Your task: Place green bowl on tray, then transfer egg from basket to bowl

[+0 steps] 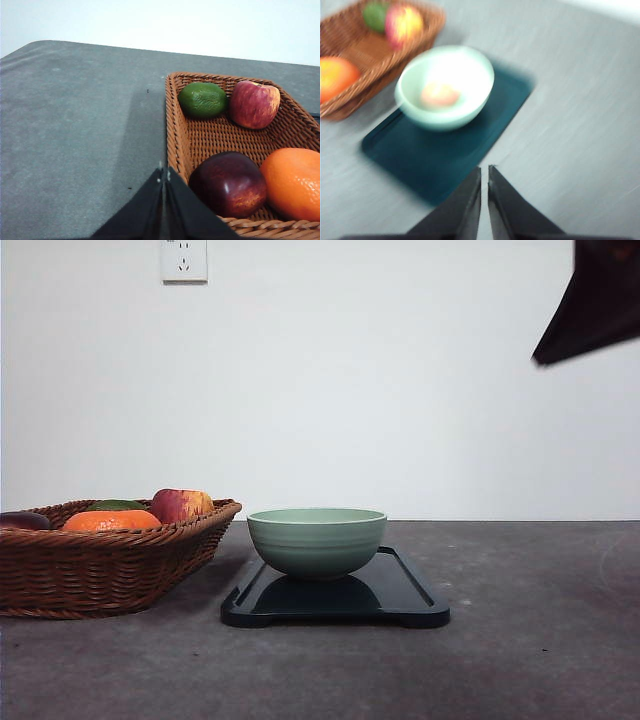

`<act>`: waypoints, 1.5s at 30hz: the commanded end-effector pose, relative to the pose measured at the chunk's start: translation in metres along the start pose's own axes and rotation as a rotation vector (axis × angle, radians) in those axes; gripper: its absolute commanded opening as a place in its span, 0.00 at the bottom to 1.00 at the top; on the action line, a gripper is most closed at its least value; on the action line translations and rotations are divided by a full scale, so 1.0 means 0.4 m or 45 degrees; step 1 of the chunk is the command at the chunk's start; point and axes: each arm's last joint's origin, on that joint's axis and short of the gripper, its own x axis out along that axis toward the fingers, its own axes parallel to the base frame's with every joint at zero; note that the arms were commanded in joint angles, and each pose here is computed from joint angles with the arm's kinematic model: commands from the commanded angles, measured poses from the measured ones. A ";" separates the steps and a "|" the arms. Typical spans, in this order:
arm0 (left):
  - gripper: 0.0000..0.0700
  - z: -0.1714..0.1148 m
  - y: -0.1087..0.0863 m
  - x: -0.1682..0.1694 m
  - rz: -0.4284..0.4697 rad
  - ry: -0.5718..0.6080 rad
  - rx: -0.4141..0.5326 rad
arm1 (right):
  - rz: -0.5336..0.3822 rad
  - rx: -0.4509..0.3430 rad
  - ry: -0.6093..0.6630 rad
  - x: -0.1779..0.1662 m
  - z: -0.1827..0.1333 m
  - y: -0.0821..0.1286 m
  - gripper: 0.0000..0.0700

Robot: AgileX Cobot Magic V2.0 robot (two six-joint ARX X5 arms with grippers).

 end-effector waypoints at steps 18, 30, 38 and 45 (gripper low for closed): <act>0.00 -0.015 0.002 0.005 0.002 0.019 0.017 | -0.574 -0.067 -0.418 -0.076 -0.285 -0.077 0.02; 0.00 -0.015 0.002 0.005 0.002 0.019 0.017 | -0.761 -0.006 -0.484 -0.091 -0.332 -0.077 0.02; 0.00 -0.015 0.002 0.005 0.002 0.019 0.017 | -0.760 -0.007 -0.498 -0.092 -0.329 -0.076 0.02; 0.00 -0.015 0.002 0.005 0.002 0.019 0.017 | -0.762 -0.010 -0.510 -0.093 -0.327 -0.076 0.02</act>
